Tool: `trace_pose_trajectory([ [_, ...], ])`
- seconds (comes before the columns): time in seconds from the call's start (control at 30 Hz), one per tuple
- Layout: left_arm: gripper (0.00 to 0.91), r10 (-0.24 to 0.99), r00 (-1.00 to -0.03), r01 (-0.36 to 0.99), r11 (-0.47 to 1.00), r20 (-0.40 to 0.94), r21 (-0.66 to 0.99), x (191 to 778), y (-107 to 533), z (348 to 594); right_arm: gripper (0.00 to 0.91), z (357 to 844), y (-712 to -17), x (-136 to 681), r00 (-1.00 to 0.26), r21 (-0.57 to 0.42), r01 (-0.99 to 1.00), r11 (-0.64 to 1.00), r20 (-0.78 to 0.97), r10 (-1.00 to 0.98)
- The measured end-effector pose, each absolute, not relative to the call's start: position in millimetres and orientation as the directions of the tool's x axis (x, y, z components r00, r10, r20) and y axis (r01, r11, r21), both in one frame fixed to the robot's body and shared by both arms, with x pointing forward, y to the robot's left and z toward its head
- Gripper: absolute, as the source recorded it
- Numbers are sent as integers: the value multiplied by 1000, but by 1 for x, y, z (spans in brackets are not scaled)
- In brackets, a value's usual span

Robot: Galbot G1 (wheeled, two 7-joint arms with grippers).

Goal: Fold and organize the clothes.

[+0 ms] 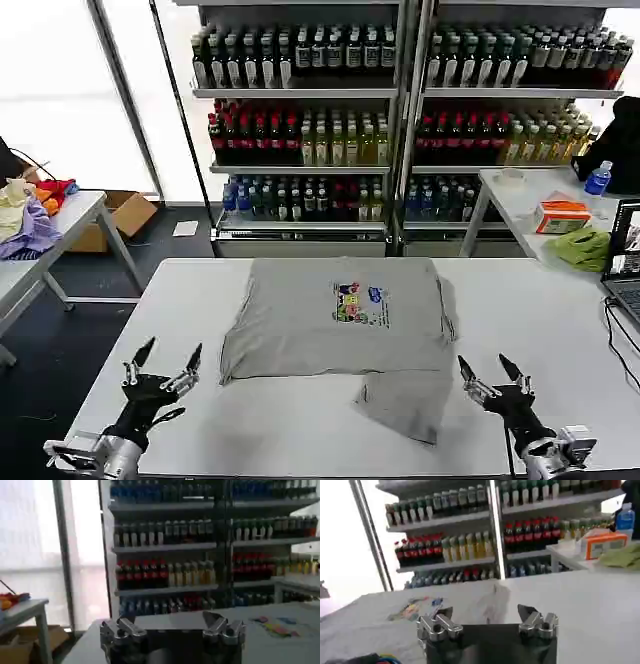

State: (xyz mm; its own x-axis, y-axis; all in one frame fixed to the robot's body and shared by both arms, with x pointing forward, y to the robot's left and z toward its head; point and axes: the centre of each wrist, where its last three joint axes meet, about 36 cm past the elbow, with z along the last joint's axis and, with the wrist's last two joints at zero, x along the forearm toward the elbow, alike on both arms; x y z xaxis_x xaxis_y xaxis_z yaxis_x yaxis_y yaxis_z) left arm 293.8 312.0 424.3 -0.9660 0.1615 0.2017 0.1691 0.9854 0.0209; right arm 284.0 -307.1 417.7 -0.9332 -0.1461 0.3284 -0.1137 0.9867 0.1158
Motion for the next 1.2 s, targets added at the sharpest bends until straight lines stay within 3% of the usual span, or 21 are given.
trace_pose_trajectory([
  [0.37, 907, 235, -886, 258, 966, 398, 4, 321, 309, 413, 907, 413, -269, 272, -877, 105, -97, 990, 461, -135],
  [0.8, 907, 247, -853, 273, 962, 459, -11, 352, 308, 400, 887, 408, -244, 265, -842, 120, -85, 989, 522, -136],
  [0.87, 907, 249, -851, 274, 962, 462, -14, 357, 307, 399, 675, 407, -243, 265, -840, 121, -82, 989, 526, -134],
  [0.93, 907, 251, -851, 276, 961, 462, -15, 362, 306, 398, 363, 406, -242, 265, -838, 120, -79, 990, 530, -131],
  [1.0, 907, 250, -849, 275, 961, 465, -15, 366, 307, 396, 191, 406, -241, 264, -837, 122, -78, 990, 532, -131],
  [1.03, 907, 249, -848, 274, 962, 468, -15, 367, 307, 394, 0, 405, -241, 263, -836, 123, -78, 989, 532, -132],
  [1.13, 907, 246, -840, 270, 963, 484, -20, 369, 307, 388, 0, 405, -238, 262, -833, 128, -83, 988, 536, -139],
  [1.2, 826, 246, -833, 270, 963, 496, -24, 370, 307, 383, 0, 406, -237, 261, -832, 130, -82, 988, 537, -140],
])
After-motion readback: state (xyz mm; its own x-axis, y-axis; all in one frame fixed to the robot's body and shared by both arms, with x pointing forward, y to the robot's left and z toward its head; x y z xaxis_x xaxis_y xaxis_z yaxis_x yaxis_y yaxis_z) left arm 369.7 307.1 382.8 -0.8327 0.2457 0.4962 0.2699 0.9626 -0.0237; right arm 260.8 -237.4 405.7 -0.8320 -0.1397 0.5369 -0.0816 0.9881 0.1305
